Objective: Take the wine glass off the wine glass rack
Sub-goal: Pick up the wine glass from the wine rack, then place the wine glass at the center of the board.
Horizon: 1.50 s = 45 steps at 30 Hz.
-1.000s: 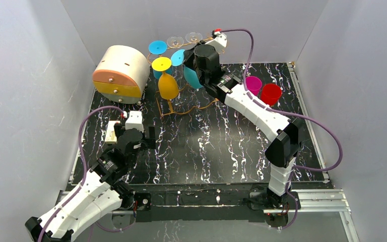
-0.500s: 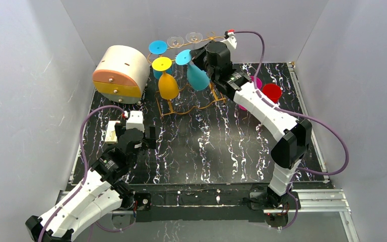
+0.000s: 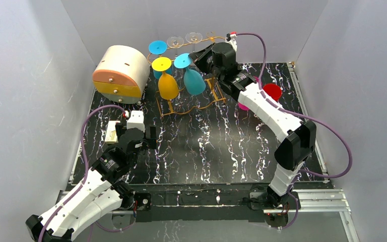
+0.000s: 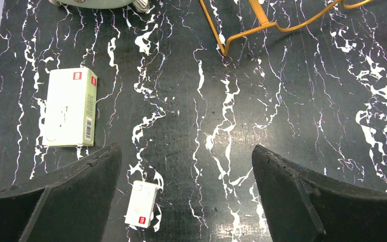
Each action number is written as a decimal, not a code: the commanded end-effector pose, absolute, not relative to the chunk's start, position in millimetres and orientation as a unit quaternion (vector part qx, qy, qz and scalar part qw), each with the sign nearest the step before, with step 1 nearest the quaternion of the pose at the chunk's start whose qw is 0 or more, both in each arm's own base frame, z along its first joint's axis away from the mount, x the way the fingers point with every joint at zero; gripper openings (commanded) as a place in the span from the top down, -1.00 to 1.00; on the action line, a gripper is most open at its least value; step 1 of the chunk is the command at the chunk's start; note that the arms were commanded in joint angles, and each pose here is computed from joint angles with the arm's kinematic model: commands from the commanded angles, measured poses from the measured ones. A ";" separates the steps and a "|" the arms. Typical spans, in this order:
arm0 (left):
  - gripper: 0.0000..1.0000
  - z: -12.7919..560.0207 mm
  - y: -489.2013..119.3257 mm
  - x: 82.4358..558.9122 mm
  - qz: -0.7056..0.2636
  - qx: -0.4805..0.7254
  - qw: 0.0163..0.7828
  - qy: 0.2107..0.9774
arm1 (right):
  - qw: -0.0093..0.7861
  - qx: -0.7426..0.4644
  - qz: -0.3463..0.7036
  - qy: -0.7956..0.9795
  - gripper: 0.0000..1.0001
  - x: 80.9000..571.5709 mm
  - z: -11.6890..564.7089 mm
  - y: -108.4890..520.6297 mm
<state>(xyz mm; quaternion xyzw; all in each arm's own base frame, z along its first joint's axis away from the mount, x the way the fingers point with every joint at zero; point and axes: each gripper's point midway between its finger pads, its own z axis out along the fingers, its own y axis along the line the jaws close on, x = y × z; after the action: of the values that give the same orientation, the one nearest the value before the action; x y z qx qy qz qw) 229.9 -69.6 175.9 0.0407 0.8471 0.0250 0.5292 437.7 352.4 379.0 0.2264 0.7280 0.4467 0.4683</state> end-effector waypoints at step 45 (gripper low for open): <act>-0.66 263.7 -227.4 187.2 -0.517 0.019 0.477 0.710 | 0.408 -0.300 0.581 0.637 0.97 208.4 331.6 323.3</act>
<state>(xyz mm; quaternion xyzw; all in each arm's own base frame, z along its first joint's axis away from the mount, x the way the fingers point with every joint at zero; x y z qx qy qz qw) 196.5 -195.3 219.3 0.0058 0.7739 -0.4003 0.4907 230.1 318.2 296.4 -0.2227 0.7113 0.5394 0.3918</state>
